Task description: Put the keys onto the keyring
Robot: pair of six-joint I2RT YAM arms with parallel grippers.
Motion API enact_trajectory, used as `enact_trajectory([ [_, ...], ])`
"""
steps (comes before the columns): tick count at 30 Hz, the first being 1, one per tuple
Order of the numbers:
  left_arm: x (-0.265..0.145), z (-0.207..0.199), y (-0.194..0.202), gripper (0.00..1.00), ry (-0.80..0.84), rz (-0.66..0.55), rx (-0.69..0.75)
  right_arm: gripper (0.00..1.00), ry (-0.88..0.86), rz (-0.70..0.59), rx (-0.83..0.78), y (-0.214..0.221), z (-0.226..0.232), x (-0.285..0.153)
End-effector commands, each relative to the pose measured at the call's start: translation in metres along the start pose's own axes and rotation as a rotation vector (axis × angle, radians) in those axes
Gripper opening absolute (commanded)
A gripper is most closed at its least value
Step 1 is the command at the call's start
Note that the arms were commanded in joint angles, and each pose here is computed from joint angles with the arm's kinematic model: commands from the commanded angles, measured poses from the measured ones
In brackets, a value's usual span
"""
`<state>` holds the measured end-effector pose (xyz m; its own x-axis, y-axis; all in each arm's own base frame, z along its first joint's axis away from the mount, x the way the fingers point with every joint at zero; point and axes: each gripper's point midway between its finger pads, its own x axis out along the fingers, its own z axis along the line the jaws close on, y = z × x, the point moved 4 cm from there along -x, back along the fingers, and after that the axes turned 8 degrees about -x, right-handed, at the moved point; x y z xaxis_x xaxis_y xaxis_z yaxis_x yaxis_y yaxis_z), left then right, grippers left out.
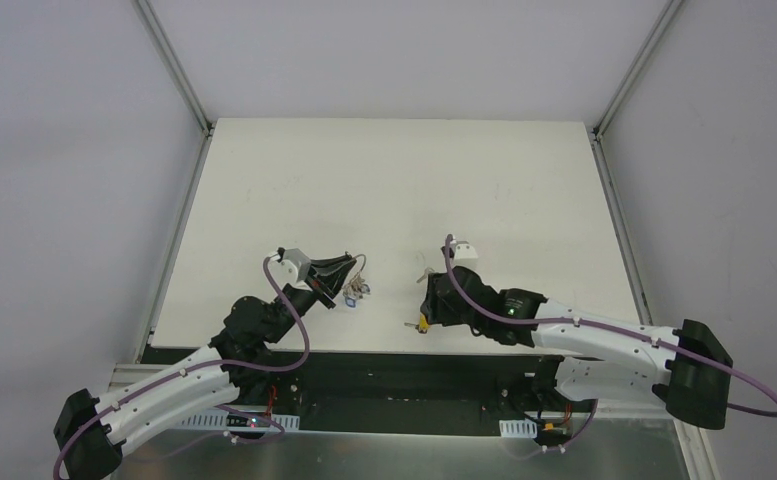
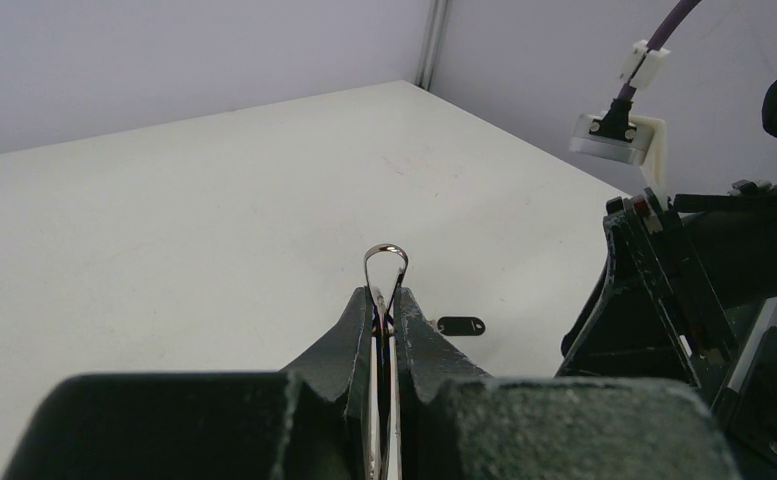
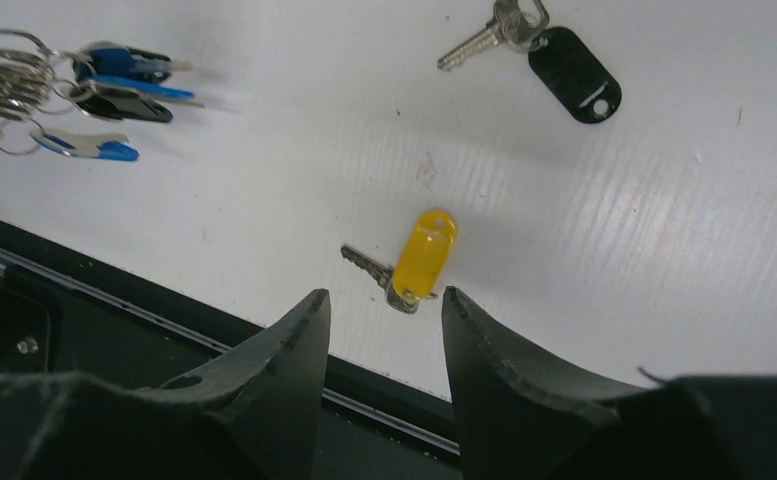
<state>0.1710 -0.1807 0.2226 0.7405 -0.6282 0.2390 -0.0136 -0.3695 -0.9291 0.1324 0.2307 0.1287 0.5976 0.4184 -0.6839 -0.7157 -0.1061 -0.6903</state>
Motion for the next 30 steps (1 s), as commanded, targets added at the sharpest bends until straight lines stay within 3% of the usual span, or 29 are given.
enact_trajectory([
  [1,0.003,-0.006,-0.018,0.0,0.015,-0.061,-0.007,0.48,-0.014,0.095,-0.062,0.021,-0.009,-0.01],
  [10,0.004,-0.007,-0.016,0.0,0.021,-0.051,-0.008,0.47,0.004,0.221,-0.163,0.039,-0.015,-0.008],
  [17,0.005,-0.006,-0.015,0.0,0.018,-0.044,-0.007,0.47,-0.026,0.139,-0.309,0.03,-0.013,0.005],
  [21,0.004,-0.006,-0.015,0.0,0.017,-0.043,-0.005,0.51,-0.162,0.088,-0.41,0.03,-0.002,0.009],
  [30,0.005,-0.005,-0.012,0.0,0.012,-0.032,-0.001,0.57,-0.269,0.108,-0.61,0.025,0.011,0.011],
])
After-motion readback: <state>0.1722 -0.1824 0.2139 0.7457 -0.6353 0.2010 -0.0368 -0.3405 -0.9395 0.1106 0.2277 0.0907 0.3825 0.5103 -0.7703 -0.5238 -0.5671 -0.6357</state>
